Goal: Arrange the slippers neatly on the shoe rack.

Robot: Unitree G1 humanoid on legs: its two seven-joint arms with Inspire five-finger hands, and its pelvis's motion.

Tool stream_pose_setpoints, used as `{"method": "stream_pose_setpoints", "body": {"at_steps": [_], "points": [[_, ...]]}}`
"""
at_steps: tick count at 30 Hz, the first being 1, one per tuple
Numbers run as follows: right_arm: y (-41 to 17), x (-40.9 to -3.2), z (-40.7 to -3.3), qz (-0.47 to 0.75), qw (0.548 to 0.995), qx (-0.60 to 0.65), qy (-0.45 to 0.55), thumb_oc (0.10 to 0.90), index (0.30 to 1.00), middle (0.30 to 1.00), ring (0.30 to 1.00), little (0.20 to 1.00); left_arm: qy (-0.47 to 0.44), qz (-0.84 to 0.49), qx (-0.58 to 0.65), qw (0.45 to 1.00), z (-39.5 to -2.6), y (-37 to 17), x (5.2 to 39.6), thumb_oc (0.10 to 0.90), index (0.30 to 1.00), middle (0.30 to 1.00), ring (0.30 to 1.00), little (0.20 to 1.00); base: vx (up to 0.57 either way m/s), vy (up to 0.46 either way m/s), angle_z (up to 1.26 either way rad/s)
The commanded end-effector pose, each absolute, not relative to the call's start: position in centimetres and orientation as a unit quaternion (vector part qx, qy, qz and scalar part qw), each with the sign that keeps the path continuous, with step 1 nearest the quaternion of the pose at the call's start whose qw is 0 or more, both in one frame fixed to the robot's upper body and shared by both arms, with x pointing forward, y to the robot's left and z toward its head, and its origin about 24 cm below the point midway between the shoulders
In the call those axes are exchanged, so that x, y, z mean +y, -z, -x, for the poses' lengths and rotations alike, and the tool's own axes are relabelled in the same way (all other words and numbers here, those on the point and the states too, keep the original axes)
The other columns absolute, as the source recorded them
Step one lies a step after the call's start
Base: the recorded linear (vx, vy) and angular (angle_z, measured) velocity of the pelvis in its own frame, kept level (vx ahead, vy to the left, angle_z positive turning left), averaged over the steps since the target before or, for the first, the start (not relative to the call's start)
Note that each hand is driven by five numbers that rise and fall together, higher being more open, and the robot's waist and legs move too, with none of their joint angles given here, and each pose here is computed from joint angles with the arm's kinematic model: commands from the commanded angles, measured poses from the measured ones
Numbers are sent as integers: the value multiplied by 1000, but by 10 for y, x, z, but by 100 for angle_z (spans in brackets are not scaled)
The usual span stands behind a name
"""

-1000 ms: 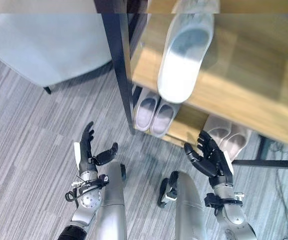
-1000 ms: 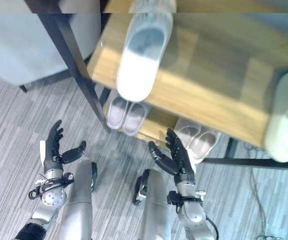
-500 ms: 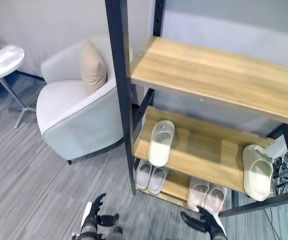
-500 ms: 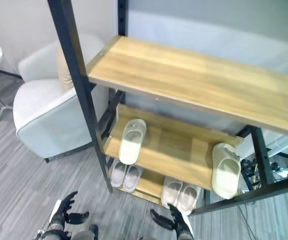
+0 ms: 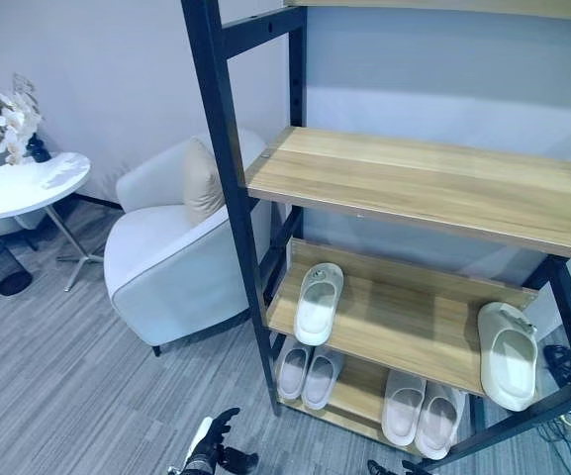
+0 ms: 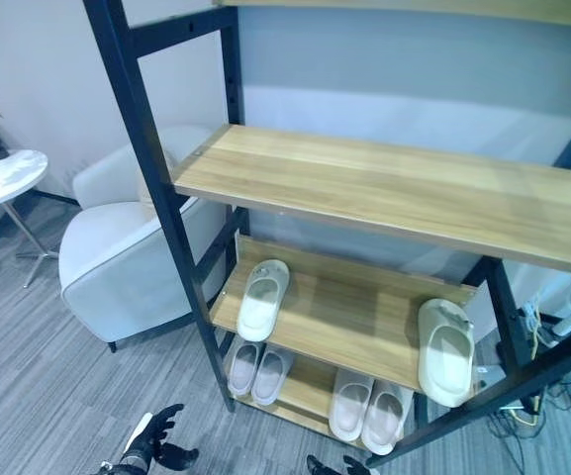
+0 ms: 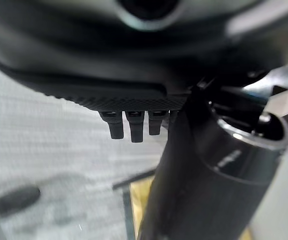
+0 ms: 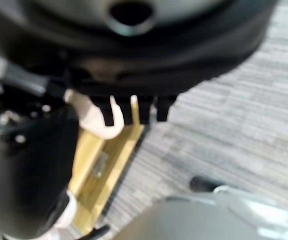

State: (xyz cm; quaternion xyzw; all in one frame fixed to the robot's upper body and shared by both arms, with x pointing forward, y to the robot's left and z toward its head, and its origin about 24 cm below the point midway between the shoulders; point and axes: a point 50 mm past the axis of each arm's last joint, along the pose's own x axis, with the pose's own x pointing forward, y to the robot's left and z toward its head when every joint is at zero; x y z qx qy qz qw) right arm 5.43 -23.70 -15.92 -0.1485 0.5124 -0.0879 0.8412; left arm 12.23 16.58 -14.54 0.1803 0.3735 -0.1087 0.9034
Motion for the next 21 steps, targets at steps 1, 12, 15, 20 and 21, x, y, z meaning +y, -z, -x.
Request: {"method": "stream_pose_setpoints", "body": {"at_steps": [1, 12, 15, 20, 21], "points": [[152, -258, -68, 173, 845, 494, 106, 800, 900, 900, 900, 900, 208, -172, 224, 937, -184, 105, 133, 800, 900, 900, 900, 900, -164, -91, 7], [151, -264, -68, 159, 837, 506, 134, 800, 900, 900, 900, 900, 276, -107, 174, 939, -177, 79, 112, 800, 900, 900, 900, 900, -17, 28, -6], [151, -257, -80, 156, 847, 493, 125, 800, 900, 900, 900, 900, 243, -63, 183, 950, -182, 77, 116, 800, 900, 900, 900, 900, -54, 74, -55], [152, -249, -94, 171, 847, 495, 91, 800, 900, 900, 900, 900, 313, -95, 131, 936, -193, 53, 115, 800, 900, 900, 900, 900, -49, -14, -37], [152, -249, -94, 171, 847, 495, 91, 800, 900, 900, 900, 900, 314, -96, 131, 936, -193, 53, 116, 800, 900, 900, 900, 900, 24, -49, -5]]}}
